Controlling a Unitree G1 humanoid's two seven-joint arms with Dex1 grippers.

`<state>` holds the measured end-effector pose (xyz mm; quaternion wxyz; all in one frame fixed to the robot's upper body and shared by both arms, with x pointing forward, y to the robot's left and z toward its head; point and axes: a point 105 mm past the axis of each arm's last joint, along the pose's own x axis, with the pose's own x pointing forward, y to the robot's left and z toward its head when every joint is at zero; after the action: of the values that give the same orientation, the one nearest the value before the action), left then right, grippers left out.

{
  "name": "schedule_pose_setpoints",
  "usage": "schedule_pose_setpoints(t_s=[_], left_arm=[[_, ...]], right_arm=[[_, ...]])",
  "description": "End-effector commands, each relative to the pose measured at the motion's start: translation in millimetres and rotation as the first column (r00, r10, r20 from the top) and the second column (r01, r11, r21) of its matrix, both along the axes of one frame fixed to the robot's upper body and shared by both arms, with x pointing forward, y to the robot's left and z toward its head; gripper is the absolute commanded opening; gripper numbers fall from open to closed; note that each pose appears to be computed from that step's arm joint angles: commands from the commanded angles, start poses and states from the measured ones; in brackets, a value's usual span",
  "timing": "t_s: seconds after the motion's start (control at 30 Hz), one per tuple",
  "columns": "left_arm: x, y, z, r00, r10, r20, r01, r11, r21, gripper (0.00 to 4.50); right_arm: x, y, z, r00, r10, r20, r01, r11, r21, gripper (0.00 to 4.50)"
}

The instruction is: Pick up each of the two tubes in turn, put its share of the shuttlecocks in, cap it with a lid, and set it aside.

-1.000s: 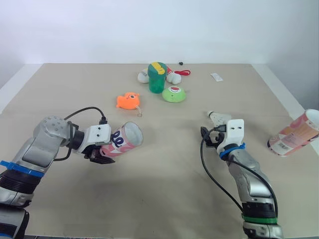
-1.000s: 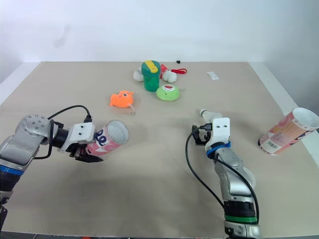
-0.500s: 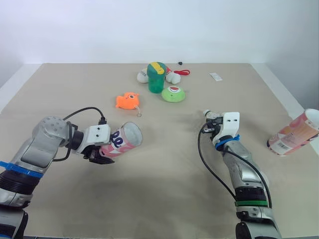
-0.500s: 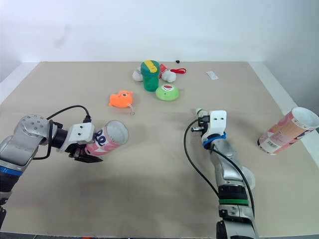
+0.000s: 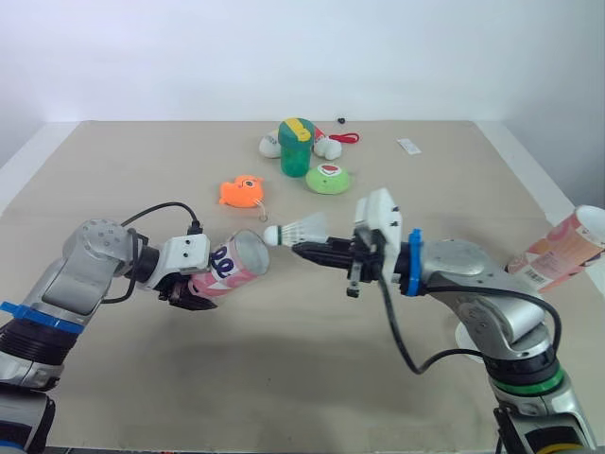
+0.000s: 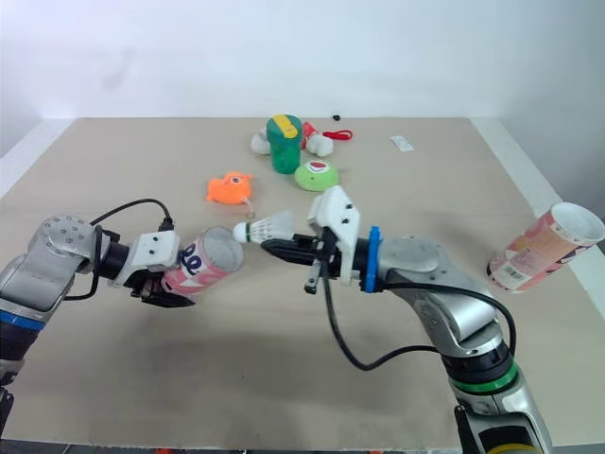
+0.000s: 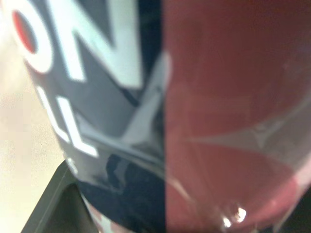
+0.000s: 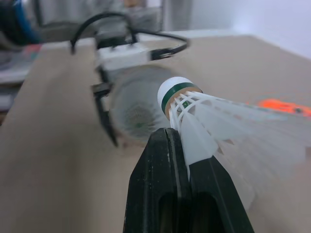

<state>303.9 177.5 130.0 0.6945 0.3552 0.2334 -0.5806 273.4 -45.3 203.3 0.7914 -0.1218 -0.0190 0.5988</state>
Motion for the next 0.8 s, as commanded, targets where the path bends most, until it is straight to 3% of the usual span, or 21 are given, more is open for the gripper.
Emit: schedule_pose_setpoints(t_s=[0.03, 0.2, 0.23, 0.27, 0.3, 0.33, 0.37, 0.43, 0.53, 0.57, 0.6, 0.63, 0.7, 0.8], left_arm=[[-5, -7, -12, 0.997, -0.037, -0.061, 0.038, 0.999, 0.005, 3.24], [-5, -8, -12, 0.997, -0.041, -0.061, 0.041, 0.999, 0.005, 3.24], [-5, -8, -12, 0.997, -0.04, -0.06, 0.04, 0.999, 0.005, 3.24], [-5, -8, -12, 0.997, -0.039, -0.06, 0.039, 0.999, 0.006, 3.24], [-5, -7, -12, 0.998, -0.037, -0.06, 0.038, 0.999, 0.006, 3.24], [-6, -7, -13, 0.998, -0.036, -0.059, 0.036, 0.999, 0.006, 3.24], [-6, -7, -13, 0.998, -0.034, -0.059, 0.034, 0.999, 0.006, 3.24], [-6, -6, -13, 0.998, -0.031, -0.058, 0.031, 0.999, 0.007, 3.24], [-5, -6, -13, 0.998, -0.028, -0.056, 0.028, 1.0, 0.006, 3.24], [-5, -6, -13, 0.998, -0.027, -0.055, 0.028, 1.0, 0.006, 3.24], [-5, -6, -13, 0.998, -0.028, -0.054, 0.028, 1.0, 0.005, 3.24], [-5, -6, -13, 0.998, -0.028, -0.054, 0.029, 1.0, 0.005, 3.24], [-5, -7, -13, 0.998, -0.03, -0.052, 0.03, 1.0, 0.003, 3.24], [-5, -8, -13, 0.998, -0.031, -0.051, 0.031, 1.0, 0.002, 3.24]], right_arm=[[6, 21, 1, 0.993, 0.062, 0.098, -0.056, 0.996, -0.066, 0.06], [0, 53, 13, 0.976, 0.164, 0.142, -0.158, 0.986, -0.052, 0.06], [-2, 54, 15, 0.975, 0.176, 0.137, -0.172, 0.984, -0.04, 0.69], [-3, 55, 18, 0.974, 0.185, 0.135, -0.183, 0.983, -0.028, 0.84], [-2, 54, 23, 0.974, 0.183, 0.135, -0.183, 0.983, -0.013, 1.37], [1, 51, 27, 0.974, 0.177, 0.138, -0.178, 0.984, -0.006, 1.59], [4, 48, 32, 0.975, 0.173, 0.141, -0.175, 0.985, -0.001, 2.19], [9, 41, 39, 0.975, 0.168, 0.146, -0.17, 0.986, -0.003, 2.19], [17, 39, 42, 0.971, 0.179, 0.161, -0.175, 0.984, -0.042, 1.6], [18, 41, 41, 0.968, 0.192, 0.164, -0.184, 0.981, -0.063, 0.97], [19, 46, 38, 0.963, 0.215, 0.164, -0.202, 0.975, -0.09, 0.81], [20, 51, 34, 0.958, 0.232, 0.168, -0.214, 0.97, -0.117, 0.31], [22, 62, 25, 0.948, 0.267, 0.176, -0.236, 0.955, -0.177, 0.05], [24, 79, 12, 0.931, 0.318, 0.179, -0.273, 0.932, -0.238, 0.05]])
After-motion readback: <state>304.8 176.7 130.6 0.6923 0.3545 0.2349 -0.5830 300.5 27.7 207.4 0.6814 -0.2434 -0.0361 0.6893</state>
